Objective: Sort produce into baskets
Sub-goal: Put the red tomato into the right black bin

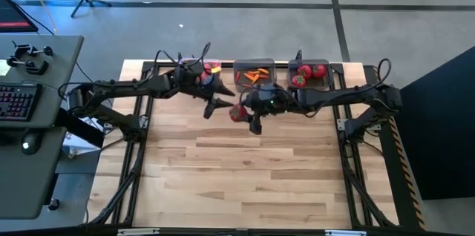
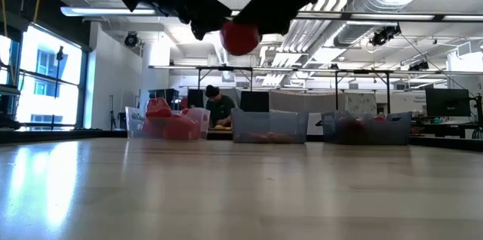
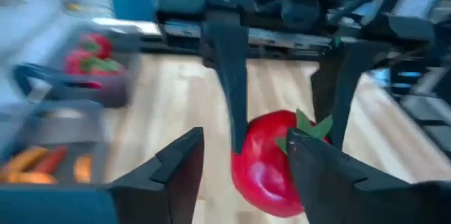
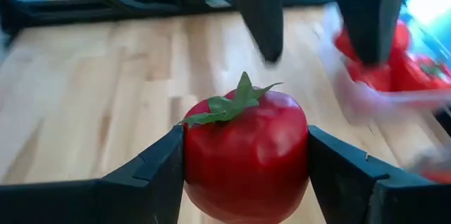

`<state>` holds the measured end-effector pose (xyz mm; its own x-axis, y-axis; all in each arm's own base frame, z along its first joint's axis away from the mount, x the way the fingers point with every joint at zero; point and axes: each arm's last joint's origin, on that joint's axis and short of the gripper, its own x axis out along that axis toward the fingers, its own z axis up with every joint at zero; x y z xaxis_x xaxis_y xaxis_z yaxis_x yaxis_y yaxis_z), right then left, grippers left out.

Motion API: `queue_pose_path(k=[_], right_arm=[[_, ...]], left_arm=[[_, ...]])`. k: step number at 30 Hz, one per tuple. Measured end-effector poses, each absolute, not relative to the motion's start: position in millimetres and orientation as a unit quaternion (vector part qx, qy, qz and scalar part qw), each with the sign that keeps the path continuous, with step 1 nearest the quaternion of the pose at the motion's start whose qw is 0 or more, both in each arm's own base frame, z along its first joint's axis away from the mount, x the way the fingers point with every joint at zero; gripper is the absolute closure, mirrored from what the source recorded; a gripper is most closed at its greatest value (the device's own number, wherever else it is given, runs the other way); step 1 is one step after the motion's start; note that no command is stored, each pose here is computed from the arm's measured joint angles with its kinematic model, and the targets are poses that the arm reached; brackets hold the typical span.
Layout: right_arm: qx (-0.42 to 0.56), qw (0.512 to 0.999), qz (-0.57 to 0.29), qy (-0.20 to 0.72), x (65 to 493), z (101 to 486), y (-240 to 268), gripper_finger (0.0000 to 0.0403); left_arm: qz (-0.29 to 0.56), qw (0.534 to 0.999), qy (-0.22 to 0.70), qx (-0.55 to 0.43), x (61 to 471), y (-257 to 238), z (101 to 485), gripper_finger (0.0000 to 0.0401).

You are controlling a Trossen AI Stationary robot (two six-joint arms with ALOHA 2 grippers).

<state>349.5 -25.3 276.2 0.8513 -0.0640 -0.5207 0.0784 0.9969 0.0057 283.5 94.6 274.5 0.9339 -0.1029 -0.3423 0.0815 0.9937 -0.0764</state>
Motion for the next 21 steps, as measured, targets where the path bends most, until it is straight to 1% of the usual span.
queue_pose_path(k=[4,7,11,17,21], right_arm=[[0.031,0.953,-0.082,0.291,338,281,-38,0.017],[0.044,0.94,-0.145,0.305,323,288,-50,0.017],[0.072,0.91,-0.235,0.333,300,295,-70,0.0171],[0.1,0.842,-0.358,0.39,262,295,-103,0.0171],[0.12,0.796,-0.43,0.408,242,294,-124,0.0171]], left_arm=[[-0.029,0.986,0.166,-0.004,284,106,273,0.0202],[-0.022,0.986,0.163,0.0,286,113,270,0.0203],[-0.015,0.987,0.16,0.0,292,120,262,0.0206],[-0.011,0.99,0.138,-0.003,307,130,246,0.0206],[-0.007,0.993,0.118,-0.011,318,135,235,0.0206]])
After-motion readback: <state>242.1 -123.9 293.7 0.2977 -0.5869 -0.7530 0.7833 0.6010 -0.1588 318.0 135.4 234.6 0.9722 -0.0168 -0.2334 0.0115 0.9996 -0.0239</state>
